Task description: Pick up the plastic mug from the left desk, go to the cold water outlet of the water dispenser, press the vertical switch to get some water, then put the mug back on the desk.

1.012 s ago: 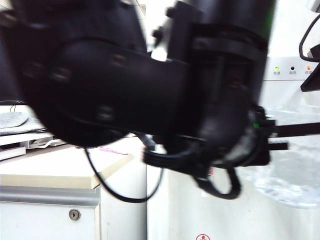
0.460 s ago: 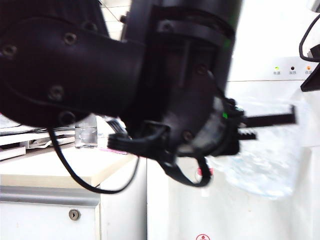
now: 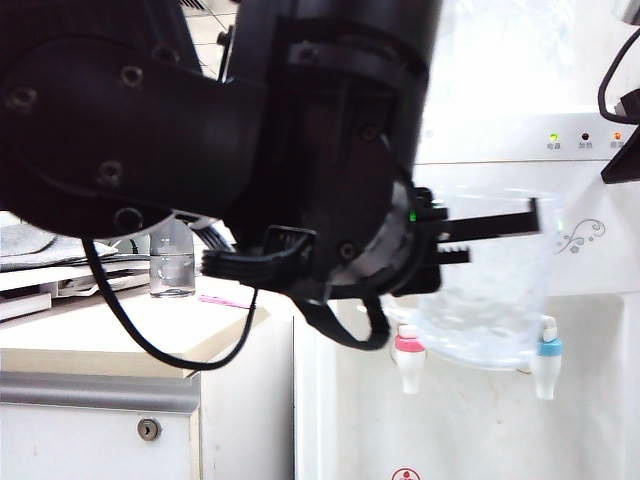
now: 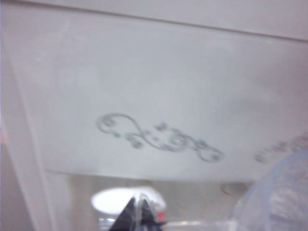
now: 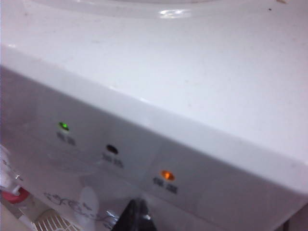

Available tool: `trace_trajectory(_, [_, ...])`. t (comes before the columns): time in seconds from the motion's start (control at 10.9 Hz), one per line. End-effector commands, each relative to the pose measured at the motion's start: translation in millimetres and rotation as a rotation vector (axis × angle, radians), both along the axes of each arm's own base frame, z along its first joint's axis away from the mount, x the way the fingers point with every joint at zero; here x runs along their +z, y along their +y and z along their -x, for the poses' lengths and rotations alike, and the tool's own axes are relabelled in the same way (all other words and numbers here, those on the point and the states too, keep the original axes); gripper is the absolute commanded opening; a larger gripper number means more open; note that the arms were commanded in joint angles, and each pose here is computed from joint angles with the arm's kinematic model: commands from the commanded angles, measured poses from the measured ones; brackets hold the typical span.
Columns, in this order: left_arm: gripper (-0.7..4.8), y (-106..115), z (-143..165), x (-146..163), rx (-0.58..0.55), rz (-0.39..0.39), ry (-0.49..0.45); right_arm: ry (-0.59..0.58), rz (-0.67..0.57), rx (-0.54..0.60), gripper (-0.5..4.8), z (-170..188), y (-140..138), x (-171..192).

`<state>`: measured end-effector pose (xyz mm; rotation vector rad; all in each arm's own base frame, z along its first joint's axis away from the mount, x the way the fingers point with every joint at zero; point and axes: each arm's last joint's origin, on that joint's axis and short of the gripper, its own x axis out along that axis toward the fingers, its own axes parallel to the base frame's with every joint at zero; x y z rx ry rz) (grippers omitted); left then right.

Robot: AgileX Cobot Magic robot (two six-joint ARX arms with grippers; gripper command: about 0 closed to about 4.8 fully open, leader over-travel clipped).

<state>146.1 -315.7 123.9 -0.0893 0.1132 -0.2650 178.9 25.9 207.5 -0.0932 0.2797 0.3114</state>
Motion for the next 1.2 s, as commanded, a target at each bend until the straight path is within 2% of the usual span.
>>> trace_trajectory(0.09, [-0.01, 5, -3, 11, 0.036, 0.073, -0.023, -0.065, 0.012, -0.082, -0.01, -3, -4, 8])
trace_trajectory(1.2, [-0.01, 48, -4, 15, 0.174, 0.058, -0.023, -0.065, 0.012, -0.082, -0.01, -3, -4, 8])
